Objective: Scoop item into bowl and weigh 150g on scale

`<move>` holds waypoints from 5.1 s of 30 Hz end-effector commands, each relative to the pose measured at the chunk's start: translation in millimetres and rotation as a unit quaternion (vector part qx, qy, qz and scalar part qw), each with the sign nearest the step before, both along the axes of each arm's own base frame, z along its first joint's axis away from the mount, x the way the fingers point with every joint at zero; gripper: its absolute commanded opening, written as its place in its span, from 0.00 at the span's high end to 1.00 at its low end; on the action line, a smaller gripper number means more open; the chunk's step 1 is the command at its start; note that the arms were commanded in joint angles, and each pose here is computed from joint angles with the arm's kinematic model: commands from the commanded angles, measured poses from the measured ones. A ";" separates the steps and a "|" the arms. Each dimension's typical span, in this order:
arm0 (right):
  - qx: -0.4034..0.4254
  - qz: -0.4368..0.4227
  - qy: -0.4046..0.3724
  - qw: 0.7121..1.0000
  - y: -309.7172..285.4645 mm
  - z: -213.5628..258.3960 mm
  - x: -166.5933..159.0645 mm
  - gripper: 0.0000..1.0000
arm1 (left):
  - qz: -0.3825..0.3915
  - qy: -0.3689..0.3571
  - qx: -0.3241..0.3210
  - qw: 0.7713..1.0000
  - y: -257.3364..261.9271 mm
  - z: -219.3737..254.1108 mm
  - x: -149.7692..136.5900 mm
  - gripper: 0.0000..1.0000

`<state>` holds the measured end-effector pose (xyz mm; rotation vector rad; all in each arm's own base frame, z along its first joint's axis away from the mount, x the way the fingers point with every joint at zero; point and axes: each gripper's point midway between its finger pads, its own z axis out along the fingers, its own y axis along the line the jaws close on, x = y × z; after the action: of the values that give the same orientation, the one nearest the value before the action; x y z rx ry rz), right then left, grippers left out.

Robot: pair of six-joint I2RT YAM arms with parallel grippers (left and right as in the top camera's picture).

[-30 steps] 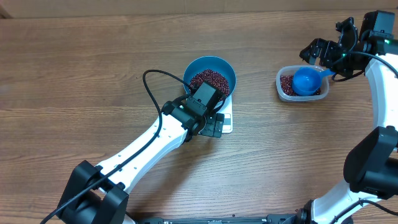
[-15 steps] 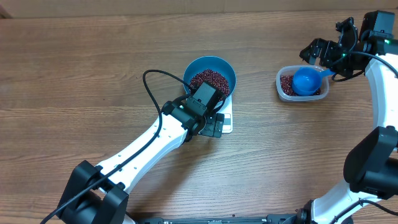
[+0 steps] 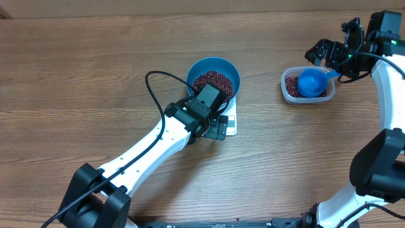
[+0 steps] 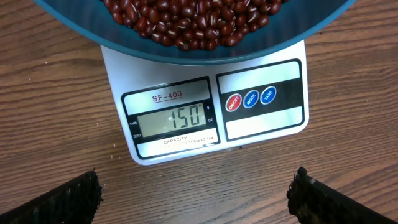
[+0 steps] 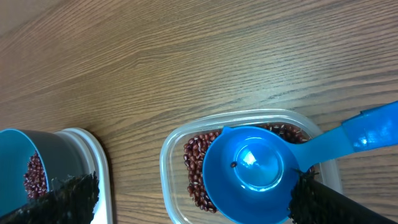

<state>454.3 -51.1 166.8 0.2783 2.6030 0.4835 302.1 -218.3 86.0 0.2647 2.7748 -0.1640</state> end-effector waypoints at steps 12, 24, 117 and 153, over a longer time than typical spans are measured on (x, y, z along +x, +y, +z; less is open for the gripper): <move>0.003 0.002 -0.009 1.000 2.2 5.4 3.2 0.00 | -0.002 -0.001 -0.003 1.000 -0.3 1.6 0.0 0.00; -0.006 0.097 -0.057 0.994 90.0 47.3 -3.5 0.00 | -0.002 -0.001 -0.003 1.000 -0.3 1.6 0.0 0.00; -0.084 0.094 -0.460 0.879 118.0 -24.9 -196.1 0.00 | -0.002 -0.001 -0.003 1.000 -0.3 1.6 0.0 0.01; -0.099 0.066 -0.523 0.844 108.9 8.2 -216.0 0.00 | -0.002 -0.001 -0.003 1.000 -0.3 1.6 0.0 0.00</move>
<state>236.9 62.3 177.6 -0.2262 1.5649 0.2955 301.8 -218.8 86.0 0.2656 2.7759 -0.1684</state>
